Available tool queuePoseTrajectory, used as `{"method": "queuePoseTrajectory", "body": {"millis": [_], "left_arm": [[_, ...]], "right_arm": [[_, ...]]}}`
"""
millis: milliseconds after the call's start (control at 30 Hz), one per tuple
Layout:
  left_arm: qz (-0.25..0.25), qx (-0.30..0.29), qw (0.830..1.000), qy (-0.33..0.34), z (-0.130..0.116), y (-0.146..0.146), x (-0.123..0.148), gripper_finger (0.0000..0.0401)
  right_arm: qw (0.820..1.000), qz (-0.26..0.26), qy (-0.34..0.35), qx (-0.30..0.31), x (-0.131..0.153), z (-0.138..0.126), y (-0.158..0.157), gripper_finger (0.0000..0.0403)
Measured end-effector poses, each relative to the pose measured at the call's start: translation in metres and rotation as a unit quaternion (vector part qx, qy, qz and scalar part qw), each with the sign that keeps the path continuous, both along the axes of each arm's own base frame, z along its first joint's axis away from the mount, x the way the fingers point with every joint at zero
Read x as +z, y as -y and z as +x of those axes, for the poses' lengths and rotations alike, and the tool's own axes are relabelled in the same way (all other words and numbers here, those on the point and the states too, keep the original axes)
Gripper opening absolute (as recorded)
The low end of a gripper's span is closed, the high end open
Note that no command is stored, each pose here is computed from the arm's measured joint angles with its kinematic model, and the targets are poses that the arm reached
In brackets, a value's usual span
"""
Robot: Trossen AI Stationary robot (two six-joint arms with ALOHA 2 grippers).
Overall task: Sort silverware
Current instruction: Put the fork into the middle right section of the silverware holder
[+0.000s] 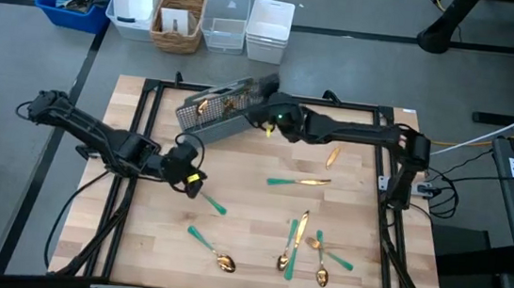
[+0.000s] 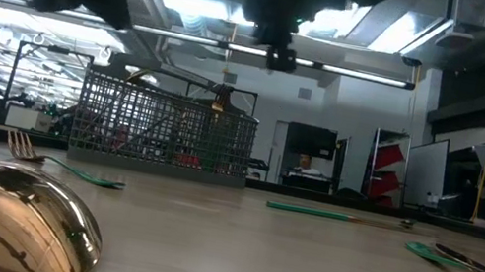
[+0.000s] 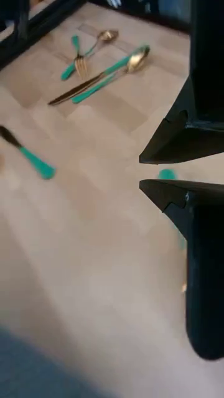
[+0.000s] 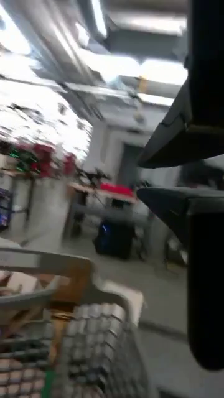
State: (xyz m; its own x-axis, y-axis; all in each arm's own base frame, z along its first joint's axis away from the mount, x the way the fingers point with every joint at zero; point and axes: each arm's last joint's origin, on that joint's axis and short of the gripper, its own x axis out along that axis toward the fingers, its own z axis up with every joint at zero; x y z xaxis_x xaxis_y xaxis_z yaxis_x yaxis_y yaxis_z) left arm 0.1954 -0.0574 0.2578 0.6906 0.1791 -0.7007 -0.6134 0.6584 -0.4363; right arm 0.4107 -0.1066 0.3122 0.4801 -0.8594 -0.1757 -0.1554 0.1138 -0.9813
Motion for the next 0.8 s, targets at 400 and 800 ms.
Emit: {"method": "queuePoseTrajectory", "body": {"millis": [400, 800], "left_arm": [[-0.141, 0.129, 0.98, -0.054, 0.02, 0.022, -0.035, 0.0043], [-0.275, 0.286, 0.906, -0.144, 0.036, 0.025, -0.074, 0.0043]], "right_arm": [[0.966, 0.247, -0.01, -0.077, 0.004, -0.069, 0.002, 0.0062], [0.915, 0.403, -0.018, -0.022, -0.006, -0.077, 0.007, 0.0062]]}}
